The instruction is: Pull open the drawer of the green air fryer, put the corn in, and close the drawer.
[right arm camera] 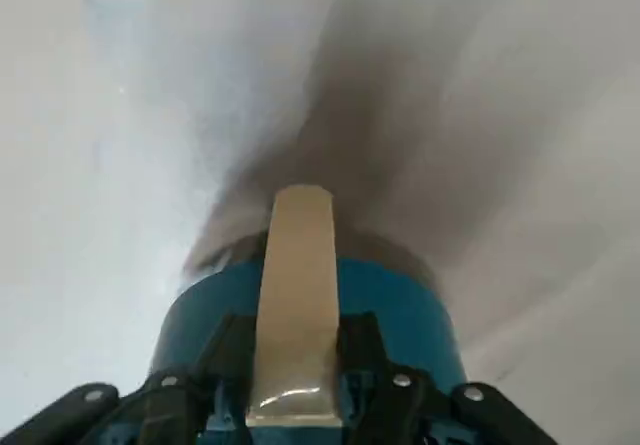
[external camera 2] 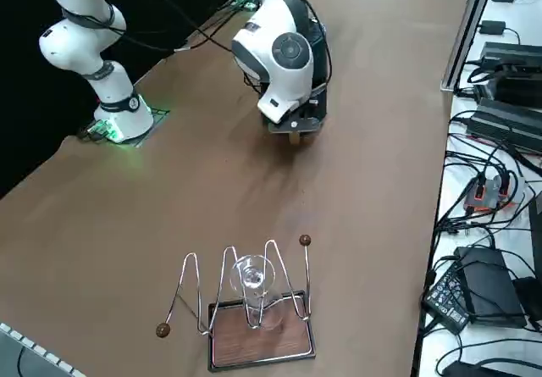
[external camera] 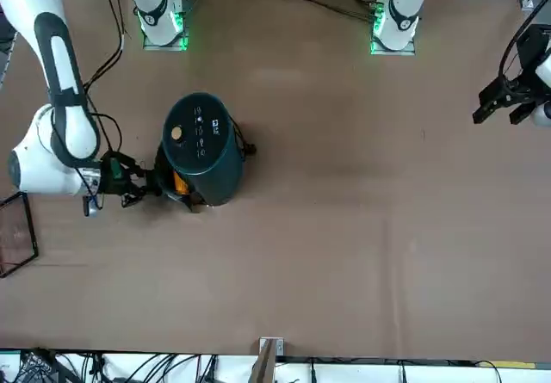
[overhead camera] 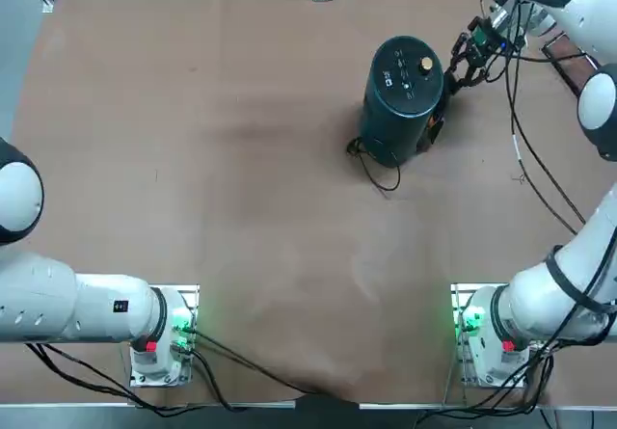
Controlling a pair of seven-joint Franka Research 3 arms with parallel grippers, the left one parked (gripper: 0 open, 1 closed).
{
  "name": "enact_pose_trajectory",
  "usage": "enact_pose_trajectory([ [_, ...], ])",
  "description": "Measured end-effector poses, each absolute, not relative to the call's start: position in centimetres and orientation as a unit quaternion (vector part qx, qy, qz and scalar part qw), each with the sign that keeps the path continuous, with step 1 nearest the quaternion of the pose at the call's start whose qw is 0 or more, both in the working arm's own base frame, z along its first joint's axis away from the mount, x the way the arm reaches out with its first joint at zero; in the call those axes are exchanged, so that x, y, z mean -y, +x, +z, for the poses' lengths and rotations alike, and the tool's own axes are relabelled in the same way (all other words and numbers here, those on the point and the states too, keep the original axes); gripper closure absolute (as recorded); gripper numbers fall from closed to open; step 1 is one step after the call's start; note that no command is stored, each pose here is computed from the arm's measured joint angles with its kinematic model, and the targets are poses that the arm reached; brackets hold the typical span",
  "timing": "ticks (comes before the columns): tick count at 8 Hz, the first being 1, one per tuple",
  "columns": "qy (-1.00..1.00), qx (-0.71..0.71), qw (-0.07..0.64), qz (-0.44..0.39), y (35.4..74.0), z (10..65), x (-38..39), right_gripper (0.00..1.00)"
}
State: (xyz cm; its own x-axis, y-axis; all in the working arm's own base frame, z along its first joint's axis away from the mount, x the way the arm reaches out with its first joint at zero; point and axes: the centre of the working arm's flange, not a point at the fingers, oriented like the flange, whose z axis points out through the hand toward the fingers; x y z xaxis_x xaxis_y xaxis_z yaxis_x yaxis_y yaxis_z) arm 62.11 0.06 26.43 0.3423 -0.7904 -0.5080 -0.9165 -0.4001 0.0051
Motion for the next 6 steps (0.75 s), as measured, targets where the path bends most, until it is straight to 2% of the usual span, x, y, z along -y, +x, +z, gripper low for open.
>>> enact_pose_trajectory([
  [6,-0.809,-0.522,0.146,0.228,61.9,26.5,-1.8,0.55],
])
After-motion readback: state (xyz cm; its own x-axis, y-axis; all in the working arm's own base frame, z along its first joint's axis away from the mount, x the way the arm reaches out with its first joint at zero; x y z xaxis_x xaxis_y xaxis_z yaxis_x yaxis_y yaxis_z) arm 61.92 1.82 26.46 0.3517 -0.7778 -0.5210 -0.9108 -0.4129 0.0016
